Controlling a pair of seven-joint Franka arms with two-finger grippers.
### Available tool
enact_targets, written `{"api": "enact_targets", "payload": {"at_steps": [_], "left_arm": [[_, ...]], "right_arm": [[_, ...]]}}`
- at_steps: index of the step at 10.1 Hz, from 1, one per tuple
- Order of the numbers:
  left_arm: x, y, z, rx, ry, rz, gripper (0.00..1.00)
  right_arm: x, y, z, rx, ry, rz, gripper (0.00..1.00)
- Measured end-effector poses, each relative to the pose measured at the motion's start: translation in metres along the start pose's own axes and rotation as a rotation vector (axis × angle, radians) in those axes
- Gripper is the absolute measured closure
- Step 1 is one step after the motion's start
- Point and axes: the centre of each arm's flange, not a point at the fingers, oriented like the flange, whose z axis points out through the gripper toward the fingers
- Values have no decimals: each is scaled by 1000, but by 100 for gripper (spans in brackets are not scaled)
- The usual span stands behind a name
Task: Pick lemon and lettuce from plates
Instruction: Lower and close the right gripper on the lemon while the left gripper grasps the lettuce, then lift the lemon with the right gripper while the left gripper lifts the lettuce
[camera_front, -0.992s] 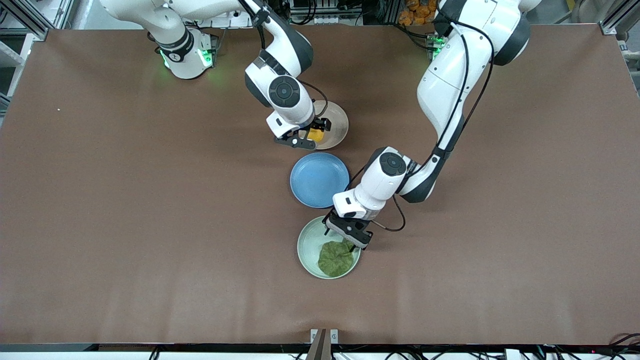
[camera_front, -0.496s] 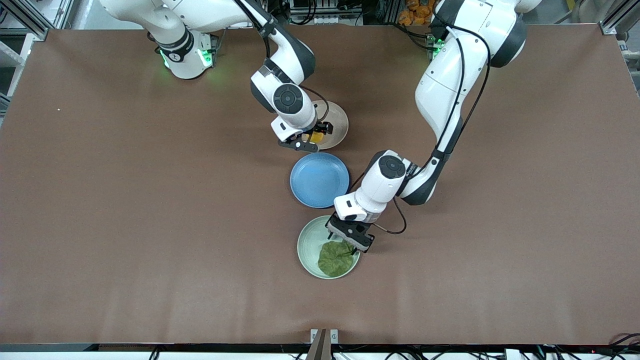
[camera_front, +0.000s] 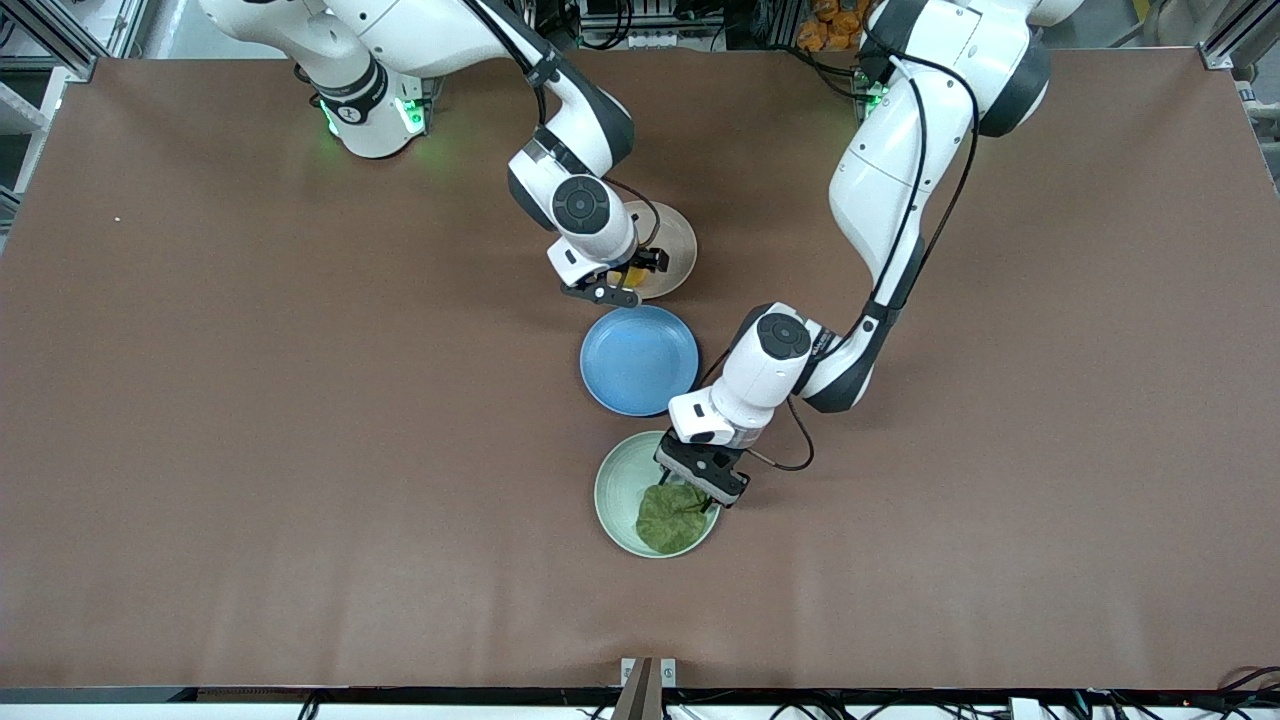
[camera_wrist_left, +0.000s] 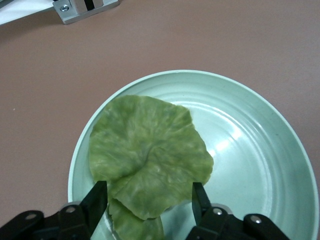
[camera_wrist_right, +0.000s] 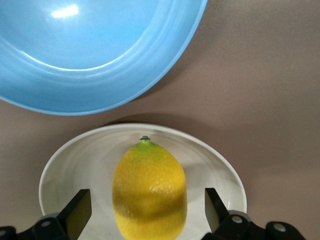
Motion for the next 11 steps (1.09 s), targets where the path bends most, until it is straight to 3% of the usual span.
{"api": "enact_targets", "payload": {"at_steps": [3,5,6,8,10,11], "left_arm": [[-1,0,1,0,-2,0,37],[-2,1,2,0,-3,1,49],[-2,1,2,0,-3,1,57],[0,1,1,1,0,7,64],[4,0,-2,26,10,79,81],[9,-4,-5,42,20,108,82]], "right_arm": [[0,0,11,-4,-6,2,10],[0,0,10,-2,-4,2,36],[1,0,10,-1,-3,3,36],[4,-4,2,14,6,4,36],[10,-12,-22,25,9,0,36],[18,-11,-44,28,16,-9,36]]}}
